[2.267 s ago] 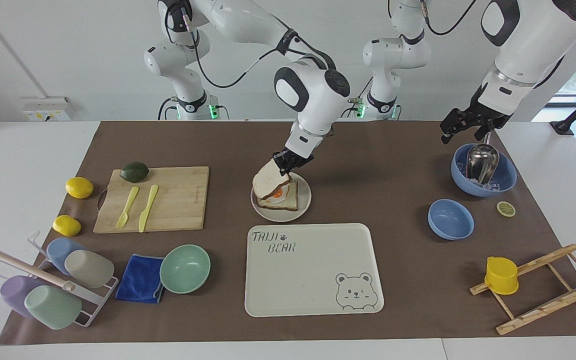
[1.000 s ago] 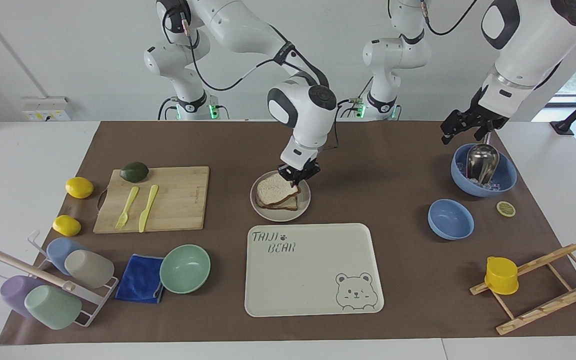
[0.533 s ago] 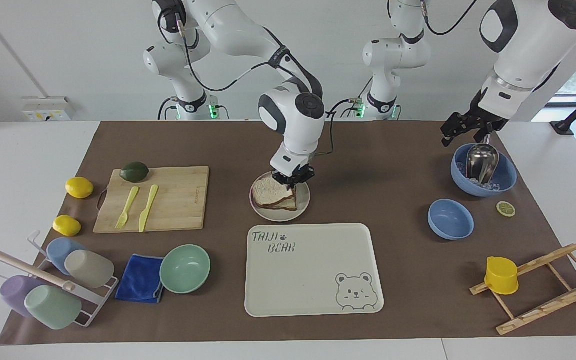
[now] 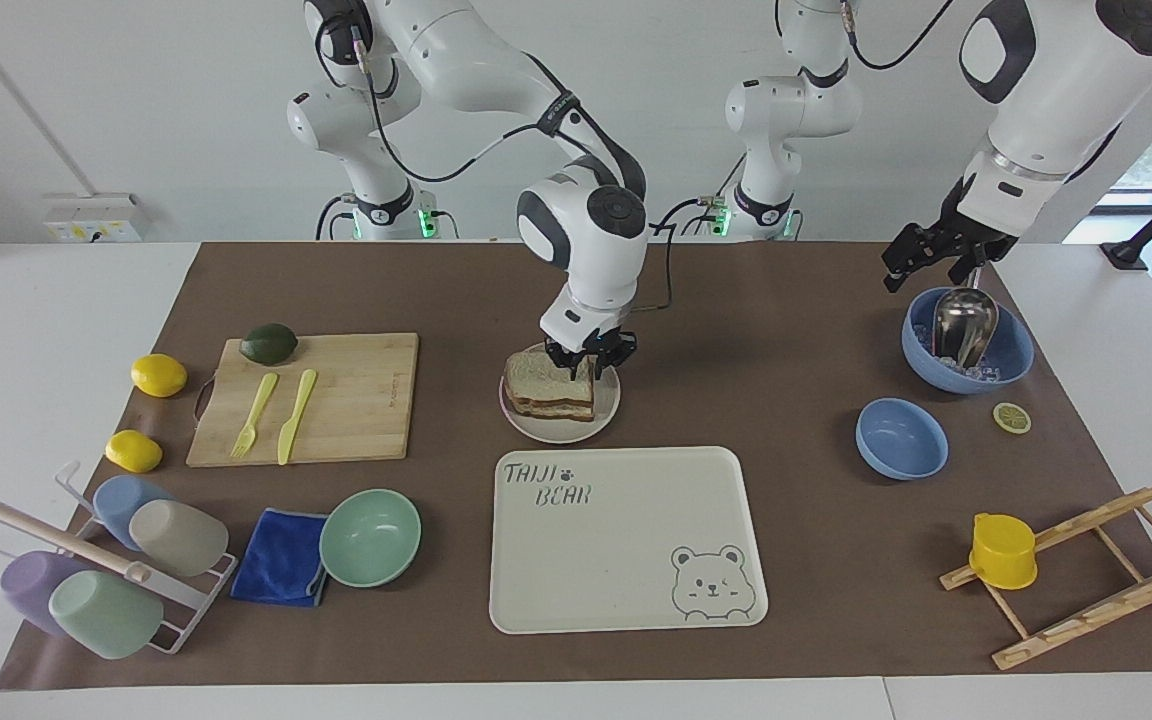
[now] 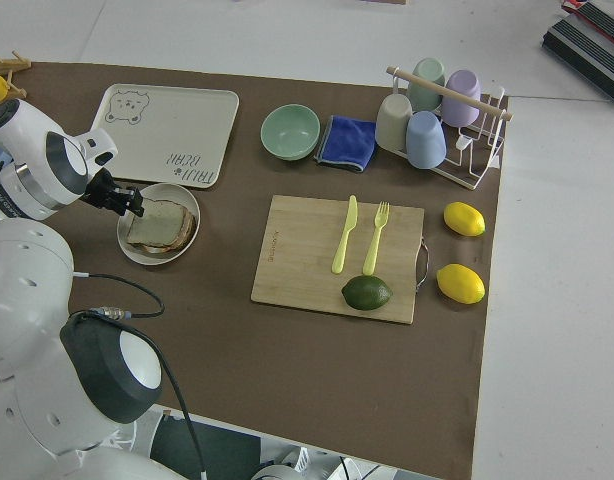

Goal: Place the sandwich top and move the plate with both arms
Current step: 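Lower the bread slice onto the egg toast and open the right gripper, then withdraw the right gripper while the left gripper reaches the plate rim, then grasp the rim of the white plate with the left gripper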

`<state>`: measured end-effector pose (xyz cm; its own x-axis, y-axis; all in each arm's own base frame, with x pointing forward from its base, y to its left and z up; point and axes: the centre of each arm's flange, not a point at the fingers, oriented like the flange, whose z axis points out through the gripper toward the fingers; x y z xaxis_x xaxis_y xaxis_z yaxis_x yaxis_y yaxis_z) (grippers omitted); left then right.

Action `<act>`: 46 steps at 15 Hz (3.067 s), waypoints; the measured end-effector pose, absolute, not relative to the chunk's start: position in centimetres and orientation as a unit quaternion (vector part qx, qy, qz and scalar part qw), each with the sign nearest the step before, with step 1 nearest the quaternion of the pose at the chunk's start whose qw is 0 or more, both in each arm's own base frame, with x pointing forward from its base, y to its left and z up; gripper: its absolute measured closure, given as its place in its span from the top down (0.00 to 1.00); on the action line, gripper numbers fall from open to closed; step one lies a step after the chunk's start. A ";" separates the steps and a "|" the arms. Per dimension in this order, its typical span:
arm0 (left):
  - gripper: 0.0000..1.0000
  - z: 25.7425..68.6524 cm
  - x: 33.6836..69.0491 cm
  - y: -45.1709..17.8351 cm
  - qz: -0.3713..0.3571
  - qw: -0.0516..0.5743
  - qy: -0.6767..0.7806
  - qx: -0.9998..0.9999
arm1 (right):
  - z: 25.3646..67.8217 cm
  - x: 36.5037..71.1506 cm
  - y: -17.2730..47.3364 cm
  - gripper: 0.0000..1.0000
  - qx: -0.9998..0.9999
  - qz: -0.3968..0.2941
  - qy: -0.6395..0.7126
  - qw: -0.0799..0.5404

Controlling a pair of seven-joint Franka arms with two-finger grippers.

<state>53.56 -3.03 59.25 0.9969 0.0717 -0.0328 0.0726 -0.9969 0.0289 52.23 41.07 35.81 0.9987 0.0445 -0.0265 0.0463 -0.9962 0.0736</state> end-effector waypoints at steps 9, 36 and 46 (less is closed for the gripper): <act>1.00 53.8 53.6 -6.0 -0.014 0.030 0.017 0.999 | 44.5 55.5 33.7 1.00 1.000 -0.001 -0.012 -0.006; 0.97 31.4 51.3 -33.1 -0.011 0.133 -0.038 0.990 | 60.5 53.3 -0.3 1.00 0.996 -0.089 -0.011 -0.017; 0.67 31.0 50.2 -34.3 -0.018 0.132 -0.035 0.990 | 59.3 54.1 -1.2 1.00 0.994 -0.109 0.001 -0.012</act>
